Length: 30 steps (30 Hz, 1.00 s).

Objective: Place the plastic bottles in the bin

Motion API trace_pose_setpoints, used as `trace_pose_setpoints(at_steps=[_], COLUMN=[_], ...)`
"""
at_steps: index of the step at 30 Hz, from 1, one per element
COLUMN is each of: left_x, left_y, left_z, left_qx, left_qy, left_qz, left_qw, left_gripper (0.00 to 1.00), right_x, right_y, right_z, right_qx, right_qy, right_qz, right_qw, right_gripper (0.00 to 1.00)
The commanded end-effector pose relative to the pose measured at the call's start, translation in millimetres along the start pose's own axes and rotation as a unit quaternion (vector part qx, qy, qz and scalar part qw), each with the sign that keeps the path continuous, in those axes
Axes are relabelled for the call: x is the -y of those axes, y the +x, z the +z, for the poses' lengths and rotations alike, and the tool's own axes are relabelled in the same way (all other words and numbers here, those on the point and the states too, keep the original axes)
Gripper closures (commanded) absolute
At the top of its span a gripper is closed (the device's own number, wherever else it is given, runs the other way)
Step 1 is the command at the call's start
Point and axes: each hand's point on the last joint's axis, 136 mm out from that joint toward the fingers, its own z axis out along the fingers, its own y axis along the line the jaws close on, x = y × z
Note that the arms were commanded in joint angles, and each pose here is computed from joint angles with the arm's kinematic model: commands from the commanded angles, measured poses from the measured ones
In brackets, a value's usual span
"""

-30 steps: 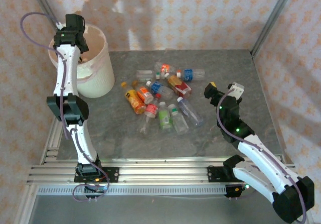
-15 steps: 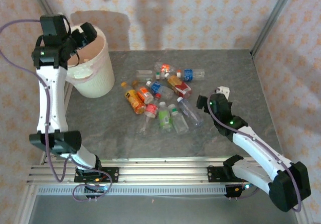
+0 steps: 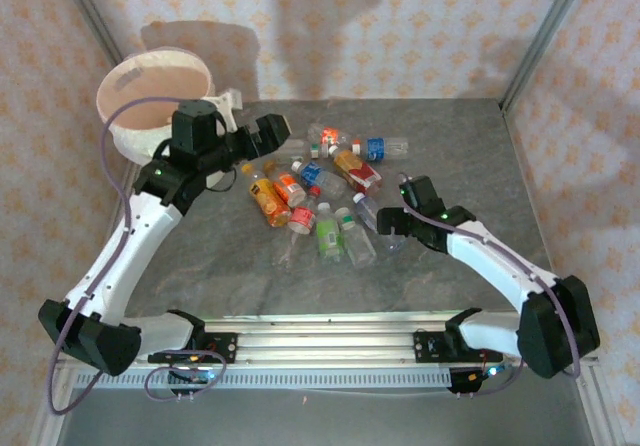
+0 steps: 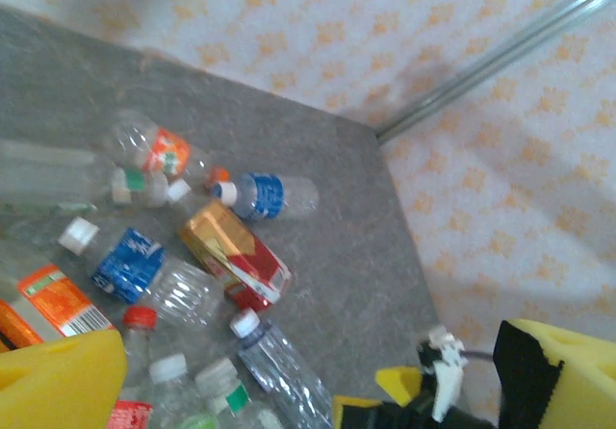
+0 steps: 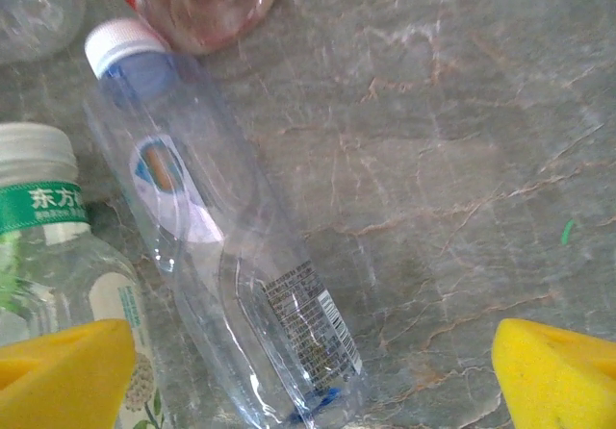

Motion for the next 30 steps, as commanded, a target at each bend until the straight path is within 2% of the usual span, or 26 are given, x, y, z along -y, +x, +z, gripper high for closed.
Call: trace_pose_setpoints(at_steps=[1, 4, 11, 17, 24, 30], left_x=[19, 13, -29, -46, -52, -53], left_y=[-1, 17, 39, 47, 58, 58], left_z=[-2, 3, 20, 21, 27, 33], left_qx=[0.023, 0.013, 0.017, 0.025, -0.010, -0.010], left_qy=[0.032, 0.022, -0.036, -0.057, -0.075, -0.075], left_qz=[0.019, 0.028, -0.007, -0.030, -0.019, -0.033], left_qw=[0.999, 0.999, 0.999, 0.998, 0.997, 0.997], left_gripper=[0.00, 0.00, 0.00, 0.00, 0.00, 0.00], right_x=[-2, 4, -1, -3, 0, -5], right_y=[3, 1, 7, 13, 20, 25], right_z=[1, 6, 23, 42, 65, 69], right_qx=[-0.019, -0.020, -0.071, -0.118, -0.147, -0.167], right_qy=[-0.003, 0.017, 0.020, 0.033, 0.059, 0.047], right_qz=[-0.013, -0.025, -0.027, -0.021, 0.015, 0.012], right_qw=[1.000, 0.999, 0.997, 0.992, 0.987, 0.985], right_gripper=[0.07, 0.13, 0.13, 0.18, 0.21, 0.26])
